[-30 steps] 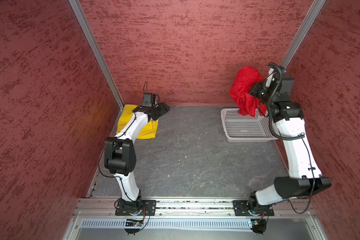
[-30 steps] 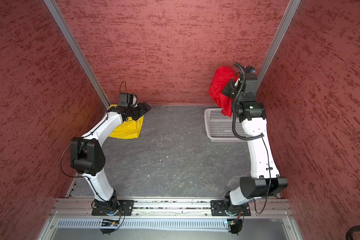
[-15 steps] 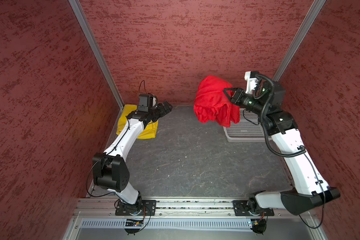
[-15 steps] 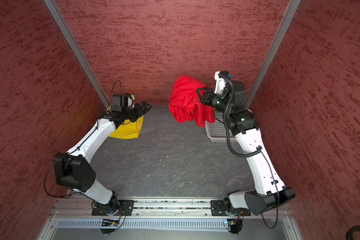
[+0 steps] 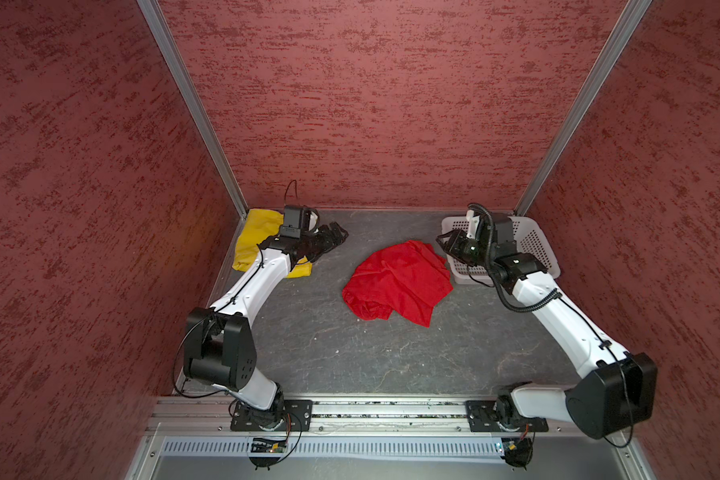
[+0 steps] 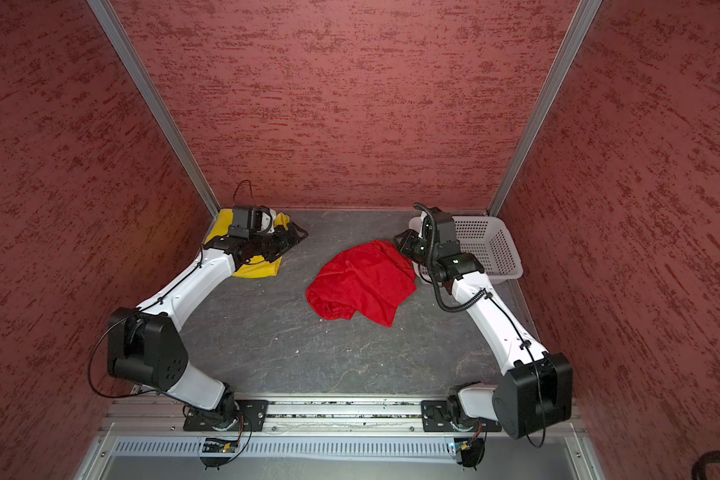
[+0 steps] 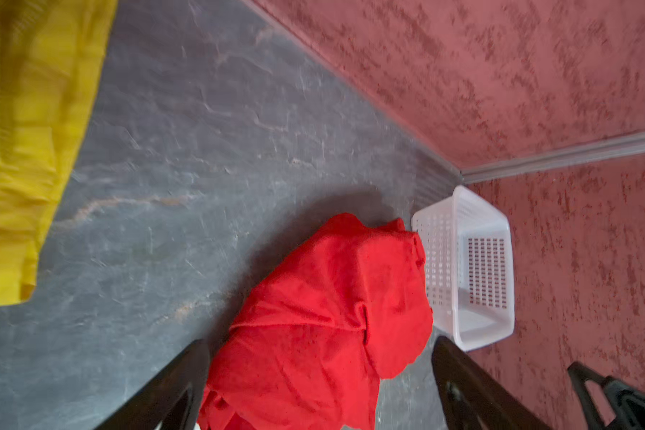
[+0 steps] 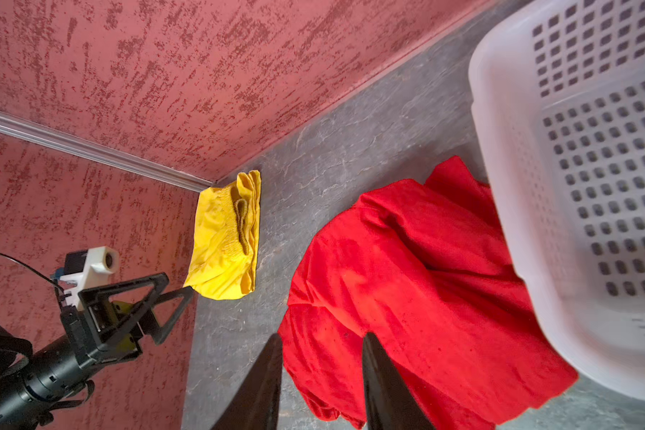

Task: Fold and stack the shorts
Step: 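Grasp the red shorts' waistband with both grippers near the table middle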

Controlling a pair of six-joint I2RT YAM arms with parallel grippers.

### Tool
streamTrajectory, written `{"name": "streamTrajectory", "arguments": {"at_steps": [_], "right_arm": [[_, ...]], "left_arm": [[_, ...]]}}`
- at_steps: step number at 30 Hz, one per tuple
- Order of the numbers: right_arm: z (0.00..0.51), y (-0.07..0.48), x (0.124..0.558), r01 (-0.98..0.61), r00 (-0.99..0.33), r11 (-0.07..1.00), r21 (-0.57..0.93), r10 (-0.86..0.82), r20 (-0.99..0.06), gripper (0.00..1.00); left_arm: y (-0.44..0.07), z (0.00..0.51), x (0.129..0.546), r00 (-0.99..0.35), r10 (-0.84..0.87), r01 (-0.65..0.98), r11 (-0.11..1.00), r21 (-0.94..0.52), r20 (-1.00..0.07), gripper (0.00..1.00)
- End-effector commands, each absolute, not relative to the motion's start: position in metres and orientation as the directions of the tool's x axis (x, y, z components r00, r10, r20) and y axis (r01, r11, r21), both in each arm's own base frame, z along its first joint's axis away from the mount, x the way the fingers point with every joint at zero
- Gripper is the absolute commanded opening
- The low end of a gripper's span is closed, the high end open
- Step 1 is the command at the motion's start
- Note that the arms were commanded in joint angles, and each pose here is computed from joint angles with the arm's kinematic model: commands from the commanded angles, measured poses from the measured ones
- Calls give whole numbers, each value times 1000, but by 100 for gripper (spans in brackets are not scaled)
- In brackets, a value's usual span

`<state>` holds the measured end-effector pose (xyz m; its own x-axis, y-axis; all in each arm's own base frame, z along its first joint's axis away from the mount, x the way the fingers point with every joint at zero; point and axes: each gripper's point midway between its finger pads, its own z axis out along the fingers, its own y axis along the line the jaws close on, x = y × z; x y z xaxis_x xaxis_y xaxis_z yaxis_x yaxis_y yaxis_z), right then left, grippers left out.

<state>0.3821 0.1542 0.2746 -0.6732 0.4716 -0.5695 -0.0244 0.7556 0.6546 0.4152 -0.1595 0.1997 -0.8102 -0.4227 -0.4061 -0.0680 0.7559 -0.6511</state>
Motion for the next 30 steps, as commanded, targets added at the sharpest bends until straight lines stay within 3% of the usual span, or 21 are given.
{"name": "streamTrajectory", "arguments": {"at_steps": [1, 5, 6, 9, 11, 19, 20, 21, 22, 23, 27, 30], "right_arm": [[284, 162, 366, -100, -657, 838, 536, 349, -669, 39], [233, 196, 342, -196, -729, 906, 374, 121, -674, 53], [217, 206, 333, -221, -745, 917, 333, 62, -664, 54], [174, 230, 313, -273, -787, 924, 269, -54, -614, 57], [149, 242, 304, -294, -804, 924, 243, -101, -586, 60], [79, 284, 296, -349, -843, 901, 257, -183, -505, 69], [74, 287, 298, -348, -845, 902, 256, -183, -503, 69], [67, 287, 302, -338, -847, 909, 244, -181, -499, 69], [61, 286, 306, -325, -849, 918, 229, -176, -499, 67], [56, 285, 308, -314, -851, 924, 218, -172, -496, 64], [50, 280, 319, -257, -854, 947, 190, -131, -503, 12], [67, 279, 324, -246, -845, 944, 218, -99, -526, 0]], "left_arm": [[-187, 185, 385, -868, -288, 35, 777, -628, -404, 90], [-210, 157, 350, -918, -133, 103, 831, -546, -375, 88], [-213, 150, 340, -926, -91, 121, 848, -517, -367, 83], [-220, 134, 316, -938, -10, 158, 878, -451, -348, 51], [-226, 125, 303, -944, 23, 172, 885, -432, -330, 42], [-236, 79, 282, -975, 29, 124, 895, -428, -221, 40], [-236, 77, 281, -976, 25, 119, 895, -431, -217, 46], [-238, 74, 282, -977, 19, 112, 892, -438, -211, 59], [-239, 72, 282, -978, 13, 106, 888, -447, -207, 70], [-242, 71, 281, -979, 10, 104, 883, -457, -203, 73], [-251, 64, 273, -981, 15, 104, 882, -460, -192, 76], [-259, 55, 264, -980, 33, 116, 895, -430, -196, 79]]}}
